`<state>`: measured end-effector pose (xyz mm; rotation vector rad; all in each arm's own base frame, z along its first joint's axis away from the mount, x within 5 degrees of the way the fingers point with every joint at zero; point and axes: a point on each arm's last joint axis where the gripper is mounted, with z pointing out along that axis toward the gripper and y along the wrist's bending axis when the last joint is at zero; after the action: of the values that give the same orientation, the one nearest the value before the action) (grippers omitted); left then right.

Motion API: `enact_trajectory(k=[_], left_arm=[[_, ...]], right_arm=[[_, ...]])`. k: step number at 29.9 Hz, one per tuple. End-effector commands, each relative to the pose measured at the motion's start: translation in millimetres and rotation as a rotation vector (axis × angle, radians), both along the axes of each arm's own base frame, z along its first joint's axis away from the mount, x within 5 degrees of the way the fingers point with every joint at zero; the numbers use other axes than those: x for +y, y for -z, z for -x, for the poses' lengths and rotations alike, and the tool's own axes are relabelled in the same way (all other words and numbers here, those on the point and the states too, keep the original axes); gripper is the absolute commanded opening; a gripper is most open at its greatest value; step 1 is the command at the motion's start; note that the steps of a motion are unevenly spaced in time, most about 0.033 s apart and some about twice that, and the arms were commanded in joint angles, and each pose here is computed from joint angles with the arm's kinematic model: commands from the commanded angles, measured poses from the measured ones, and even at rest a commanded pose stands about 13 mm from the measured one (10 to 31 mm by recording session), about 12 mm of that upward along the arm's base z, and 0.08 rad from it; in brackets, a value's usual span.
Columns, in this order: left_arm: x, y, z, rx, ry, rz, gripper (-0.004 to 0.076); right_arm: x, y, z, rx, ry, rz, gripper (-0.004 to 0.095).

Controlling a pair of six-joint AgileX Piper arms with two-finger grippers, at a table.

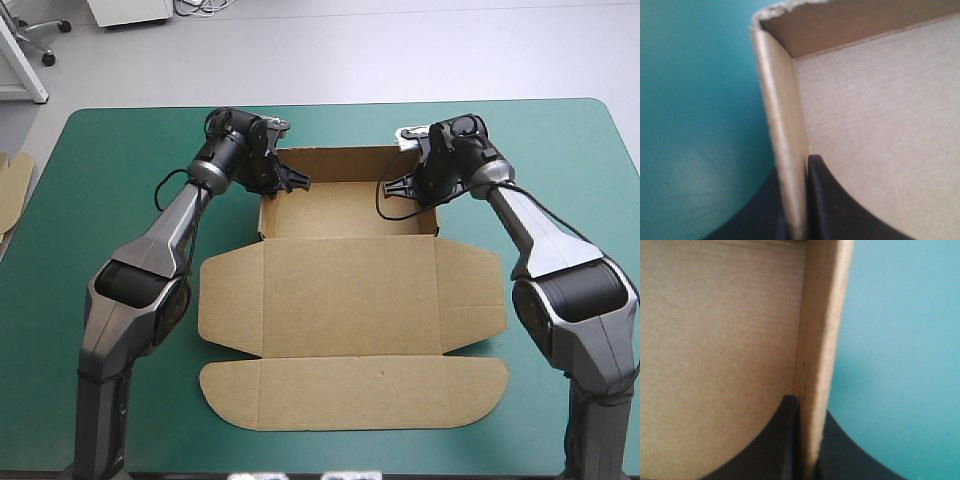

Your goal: Fold the box

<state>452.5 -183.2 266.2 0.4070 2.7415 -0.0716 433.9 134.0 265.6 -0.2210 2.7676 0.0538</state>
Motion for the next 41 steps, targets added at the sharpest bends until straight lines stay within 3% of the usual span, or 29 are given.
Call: enact_trajectory(k=[1, 11, 16, 20, 22, 25, 28, 41], left_arm=[[12.0, -32.1, 2.8, -0.103, 0.019, -0.067, -0.0015], [11.5, -31.0, 2.6, -0.101, 0.025, -0.067, -0.0014], [11.2, -34.6, 2.5, -0.119, 0.027, -0.058, 0.0006], [10.0, -34.4, 3.6, -0.106, 0.030, -0.043, 0.0125], [9.6, -33.9, 4.8, -0.092, 0.030, -0.038, 0.0217], [9.6, -33.4, 5.8, -0.080, 0.030, -0.038, 0.0337], [8.9, -35.4, 7.9, -0.070, 0.033, -0.024, 0.0399], [11.6, -90.6, 32.7, -0.165, 0.088, 0.071, 0.0405]], right_arm=[[-18.7, -29.1, 2.0, -0.100, -0.034, 0.147, -0.0012], [-18.8, -27.6, 3.7, -0.076, -0.044, 0.142, 0.0028], [-19.9, -26.4, 6.8, -0.039, -0.040, 0.151, 0.0228], [-19.3, -27.2, 8.2, -0.028, -0.029, 0.138, 0.0471], [-18.4, -29.6, 8.9, -0.030, -0.026, 0.123, 0.0520], [-18.2, -33.7, 10.1, -0.038, -0.026, 0.113, 0.0523], [-19.1, -41.7, 13.3, -0.055, -0.025, 0.108, 0.0523], [-22.0, -84.5, 37.4, -0.113, -0.026, 0.040, 0.0522]])
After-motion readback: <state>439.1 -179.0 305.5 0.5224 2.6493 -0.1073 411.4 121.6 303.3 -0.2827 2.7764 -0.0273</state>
